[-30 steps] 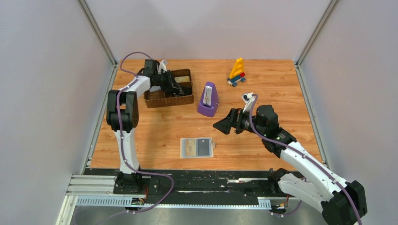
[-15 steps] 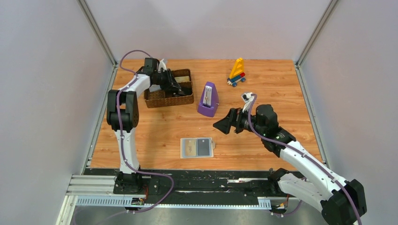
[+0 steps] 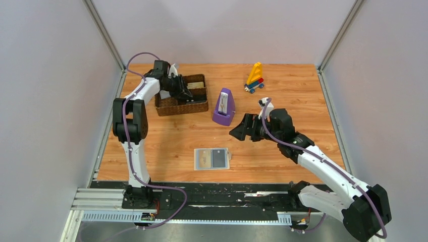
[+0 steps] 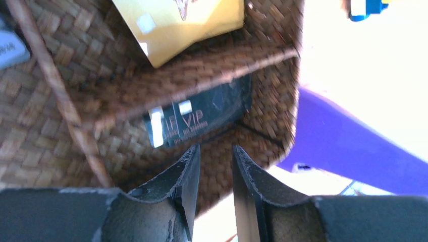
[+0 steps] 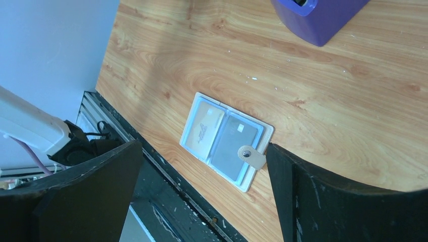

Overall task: Take the credit cards out of the card holder
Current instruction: Place the credit card in the storage box, then remove the credit card from the card holder.

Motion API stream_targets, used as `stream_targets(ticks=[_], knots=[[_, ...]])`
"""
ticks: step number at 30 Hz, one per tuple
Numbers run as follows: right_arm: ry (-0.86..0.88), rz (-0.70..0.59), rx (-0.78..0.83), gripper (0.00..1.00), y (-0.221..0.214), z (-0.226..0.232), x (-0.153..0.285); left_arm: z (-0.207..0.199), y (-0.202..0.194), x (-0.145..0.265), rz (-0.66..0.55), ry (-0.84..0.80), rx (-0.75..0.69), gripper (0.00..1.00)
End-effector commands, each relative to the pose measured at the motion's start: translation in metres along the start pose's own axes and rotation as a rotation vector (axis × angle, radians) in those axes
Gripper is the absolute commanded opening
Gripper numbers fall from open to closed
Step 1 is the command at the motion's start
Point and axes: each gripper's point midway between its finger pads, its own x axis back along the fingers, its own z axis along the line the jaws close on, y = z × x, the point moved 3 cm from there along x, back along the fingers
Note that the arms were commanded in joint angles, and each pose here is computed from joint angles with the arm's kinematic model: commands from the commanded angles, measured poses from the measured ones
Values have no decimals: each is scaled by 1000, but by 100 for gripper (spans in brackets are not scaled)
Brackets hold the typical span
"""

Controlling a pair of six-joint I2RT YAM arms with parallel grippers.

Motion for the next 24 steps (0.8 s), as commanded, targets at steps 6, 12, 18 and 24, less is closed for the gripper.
stream_targets(ticks=[6, 12, 18, 24], knots=[[-73, 60, -142, 89, 4, 27, -13, -55, -23, 100, -119, -54, -108, 39], [-297, 92, -129, 86, -23, 28, -39, -61, -79, 146, -133, -59, -174, 42], [-416, 167, -133, 85, -59, 32, -75, -49, -131, 173, -130, -17, -219, 44], [-490, 260, -68, 79, -90, 37, -107, -29, -152, 182, -159, 80, -253, 45]])
